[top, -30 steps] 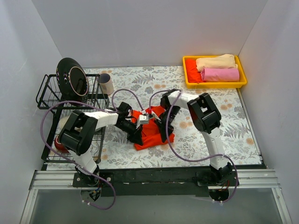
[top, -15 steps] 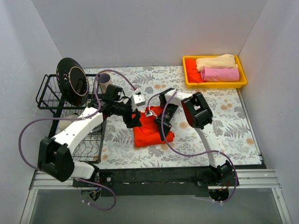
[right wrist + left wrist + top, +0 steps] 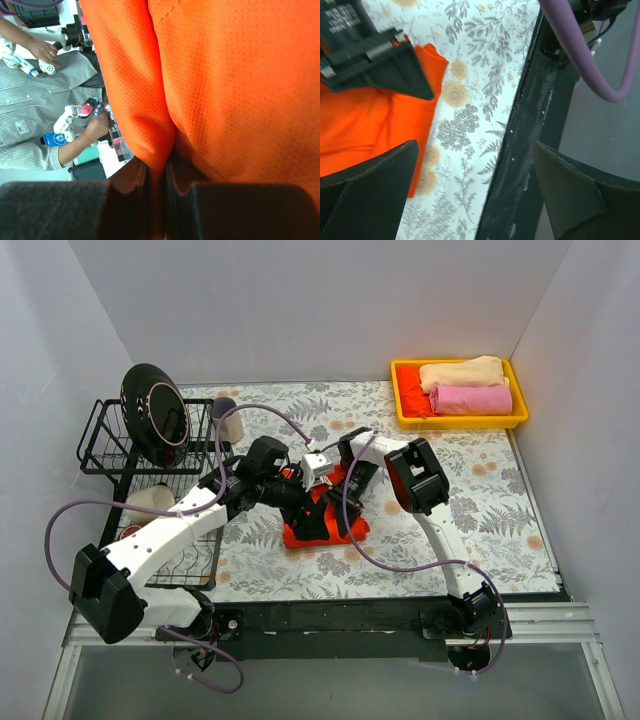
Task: Roll the t-shirts
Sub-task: Roll the T-shirt to the center of the board.
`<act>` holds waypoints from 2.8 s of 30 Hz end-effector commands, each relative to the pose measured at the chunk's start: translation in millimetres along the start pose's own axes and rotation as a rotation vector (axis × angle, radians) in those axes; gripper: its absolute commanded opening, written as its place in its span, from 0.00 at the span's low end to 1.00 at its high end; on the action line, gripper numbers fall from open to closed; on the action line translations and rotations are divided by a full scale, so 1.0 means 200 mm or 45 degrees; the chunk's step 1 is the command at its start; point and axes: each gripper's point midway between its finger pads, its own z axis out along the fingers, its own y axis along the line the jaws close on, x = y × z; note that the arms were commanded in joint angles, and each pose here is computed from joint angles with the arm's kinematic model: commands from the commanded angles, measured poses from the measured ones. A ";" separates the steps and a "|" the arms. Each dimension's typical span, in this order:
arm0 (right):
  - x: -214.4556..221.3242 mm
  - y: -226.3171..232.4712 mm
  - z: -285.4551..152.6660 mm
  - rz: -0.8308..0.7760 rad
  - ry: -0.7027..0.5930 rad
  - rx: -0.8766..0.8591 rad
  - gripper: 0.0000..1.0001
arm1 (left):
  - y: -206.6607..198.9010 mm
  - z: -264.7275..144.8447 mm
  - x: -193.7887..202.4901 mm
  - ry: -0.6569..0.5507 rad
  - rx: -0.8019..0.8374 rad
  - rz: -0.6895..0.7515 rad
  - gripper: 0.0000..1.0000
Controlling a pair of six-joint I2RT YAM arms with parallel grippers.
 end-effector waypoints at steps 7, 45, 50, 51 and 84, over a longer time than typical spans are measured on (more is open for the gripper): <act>0.01 -0.47 0.04 -0.243 0.126 0.268 0.07 | 0.19 -0.02 0.16 -0.074 -0.216 0.685 0.76; 0.02 -0.50 0.03 -0.179 0.109 0.266 0.07 | 0.47 0.30 0.75 0.209 -0.170 0.886 0.57; 0.01 -0.50 0.02 -0.184 0.103 0.271 0.18 | 0.48 0.32 0.84 0.309 -0.123 0.853 0.36; 0.00 -0.49 0.01 -0.198 0.091 0.271 0.26 | 0.48 0.32 0.86 0.332 -0.111 0.839 0.29; -0.07 0.27 -0.41 -1.575 -0.486 1.292 0.99 | 0.45 0.26 0.35 0.025 0.449 0.019 0.00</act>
